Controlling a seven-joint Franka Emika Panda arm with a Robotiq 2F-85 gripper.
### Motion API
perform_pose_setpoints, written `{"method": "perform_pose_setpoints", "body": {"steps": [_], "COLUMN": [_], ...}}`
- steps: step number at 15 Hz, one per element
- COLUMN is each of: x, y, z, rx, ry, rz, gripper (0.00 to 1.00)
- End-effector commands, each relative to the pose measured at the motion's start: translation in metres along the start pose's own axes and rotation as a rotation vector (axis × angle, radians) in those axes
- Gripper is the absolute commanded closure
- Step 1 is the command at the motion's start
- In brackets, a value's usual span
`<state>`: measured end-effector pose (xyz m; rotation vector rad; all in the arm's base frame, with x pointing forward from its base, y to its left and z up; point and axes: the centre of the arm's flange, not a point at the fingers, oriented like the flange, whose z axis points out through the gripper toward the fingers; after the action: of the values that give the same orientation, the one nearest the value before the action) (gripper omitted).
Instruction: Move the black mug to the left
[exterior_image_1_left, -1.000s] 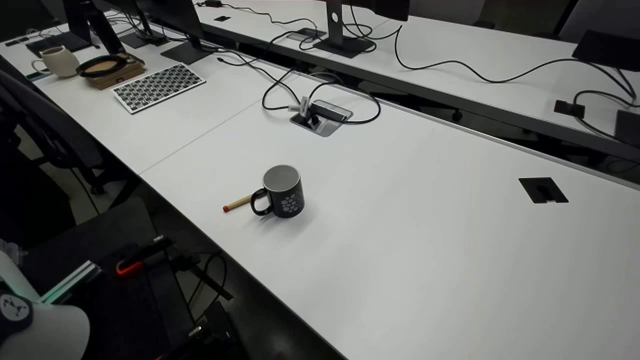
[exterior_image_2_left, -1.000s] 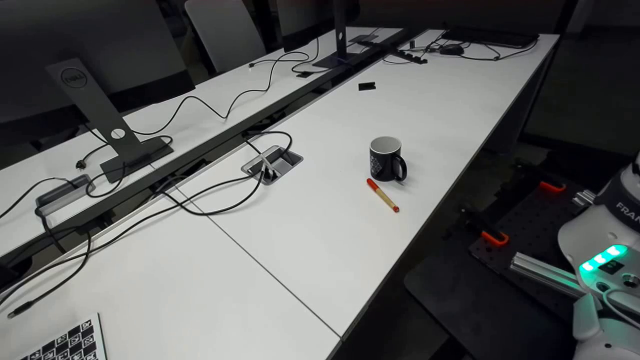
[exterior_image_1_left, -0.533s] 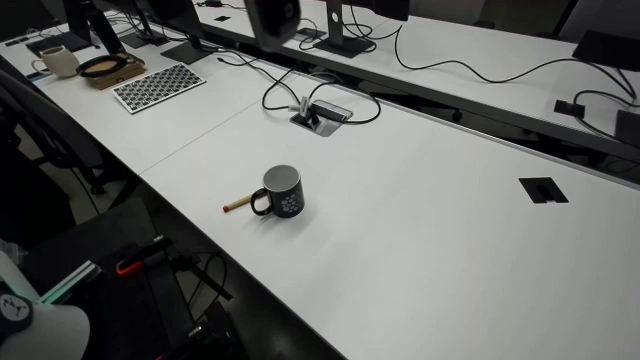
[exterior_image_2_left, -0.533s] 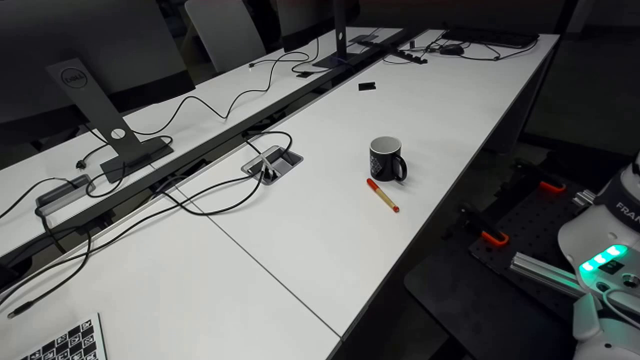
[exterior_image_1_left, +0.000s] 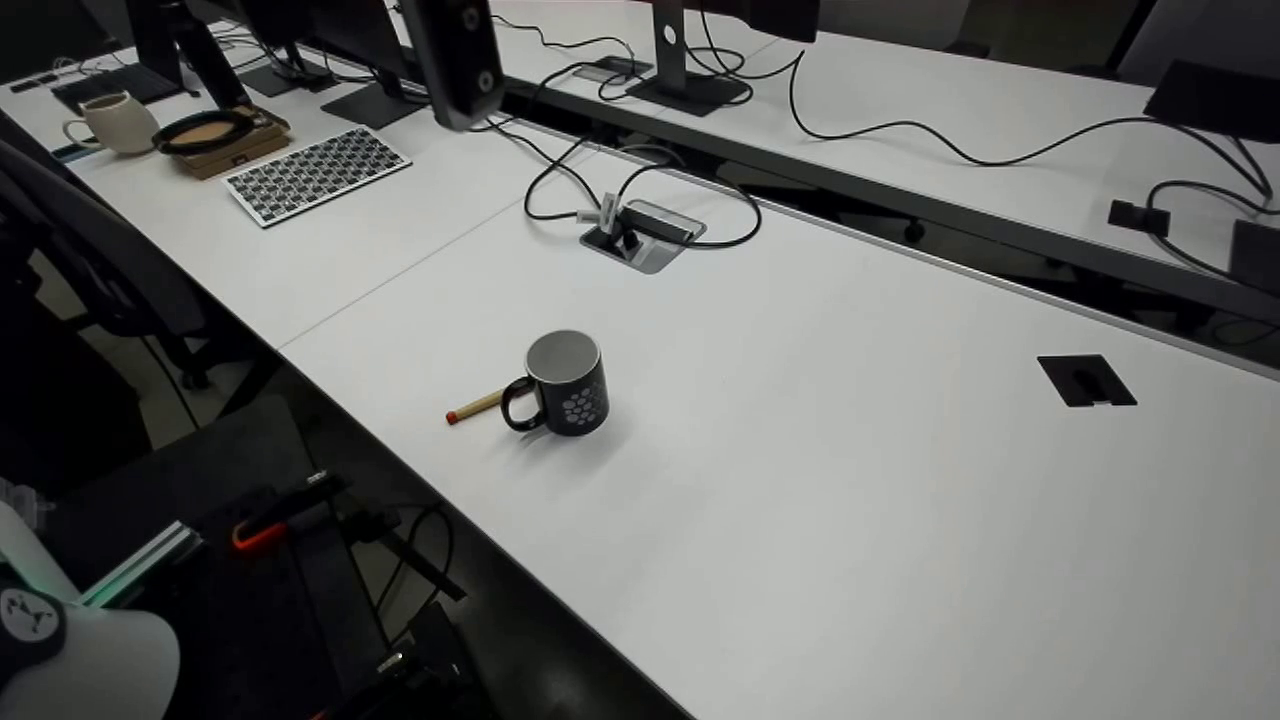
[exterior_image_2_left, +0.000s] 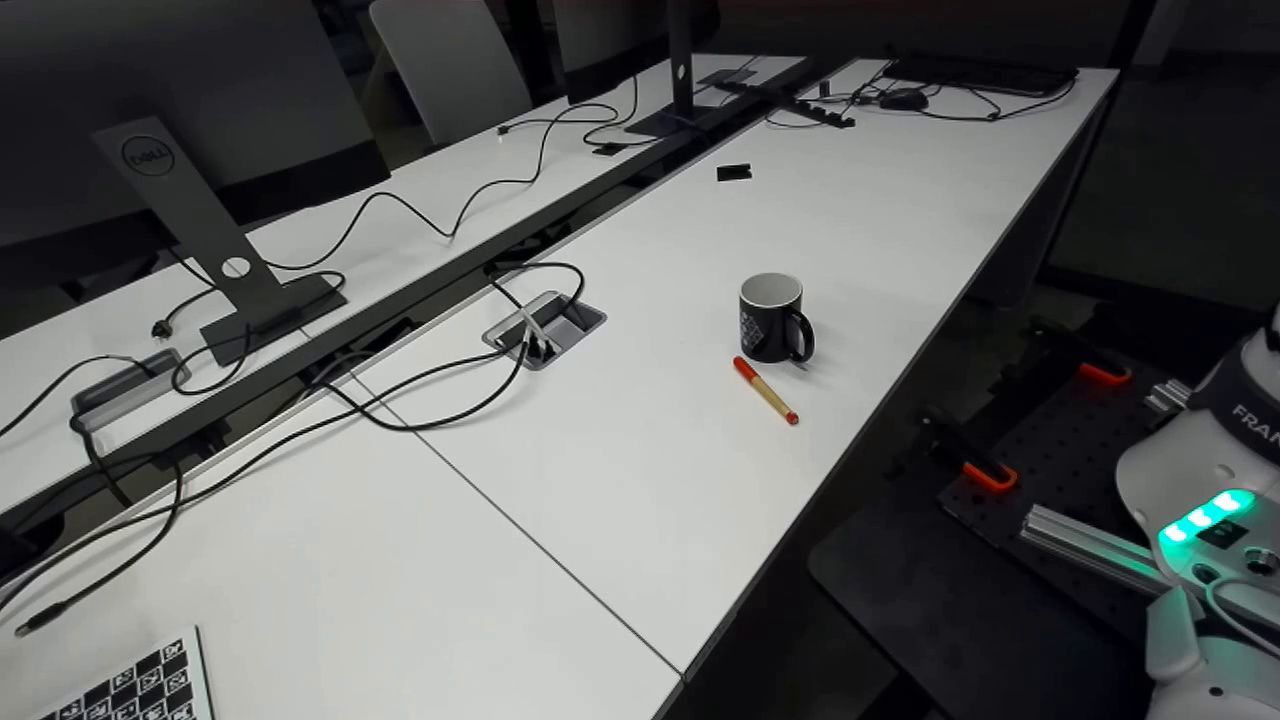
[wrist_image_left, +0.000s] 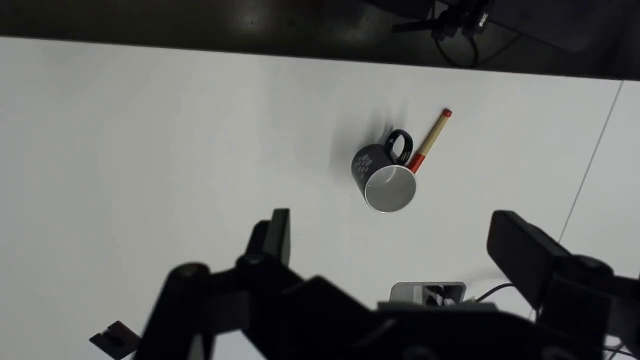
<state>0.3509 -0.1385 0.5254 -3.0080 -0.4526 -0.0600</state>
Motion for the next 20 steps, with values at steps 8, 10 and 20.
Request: {"method": "perform_pose_setpoints", "body": {"steps": [8, 10, 20], "x": [0.010, 0.021, 0.079], "y": [-0.016, -0.031, -0.106], "z": [0.020, 0.033, 0.121], "rx": [0.005, 0.003, 0.002], "ry": [-0.002, -0.019, -0.076], "rz": [0.031, 0.013, 0.125], "gripper": [0.00, 0.00, 0.00]}}
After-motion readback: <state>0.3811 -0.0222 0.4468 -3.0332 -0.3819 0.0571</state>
